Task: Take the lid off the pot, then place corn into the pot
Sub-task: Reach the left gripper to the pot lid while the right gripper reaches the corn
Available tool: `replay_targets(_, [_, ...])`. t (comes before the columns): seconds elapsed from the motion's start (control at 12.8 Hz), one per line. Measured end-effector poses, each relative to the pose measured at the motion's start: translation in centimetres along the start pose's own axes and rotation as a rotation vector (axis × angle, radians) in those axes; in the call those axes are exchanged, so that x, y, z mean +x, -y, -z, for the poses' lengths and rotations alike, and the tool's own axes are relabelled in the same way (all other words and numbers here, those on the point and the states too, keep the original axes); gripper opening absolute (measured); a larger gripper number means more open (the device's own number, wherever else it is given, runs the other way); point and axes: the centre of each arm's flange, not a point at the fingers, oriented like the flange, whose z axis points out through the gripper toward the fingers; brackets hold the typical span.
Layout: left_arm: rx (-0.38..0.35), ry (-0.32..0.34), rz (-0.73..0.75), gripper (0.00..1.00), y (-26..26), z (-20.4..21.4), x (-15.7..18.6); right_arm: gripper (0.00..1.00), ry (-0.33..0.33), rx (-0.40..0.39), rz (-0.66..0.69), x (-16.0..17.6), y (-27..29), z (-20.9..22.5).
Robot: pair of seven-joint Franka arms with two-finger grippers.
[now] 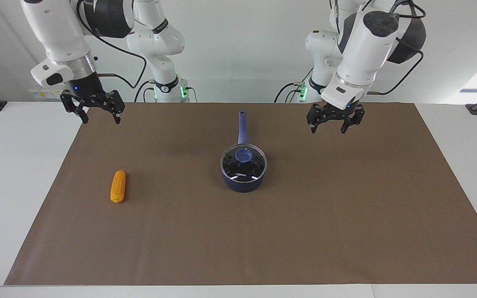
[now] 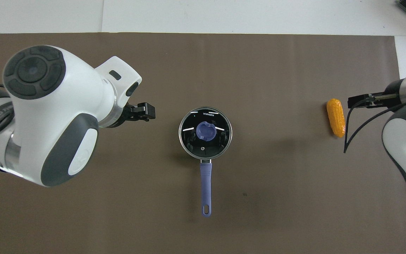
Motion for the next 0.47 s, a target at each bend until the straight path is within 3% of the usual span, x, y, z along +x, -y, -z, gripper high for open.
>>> replay_targets(0.47, [-0.011, -0.011, -0.019, 1.00, -8.8, -5.6, -2.2, 1.00, 0.031, -0.012, 0.057, 1.9, -2.4, -11.3])
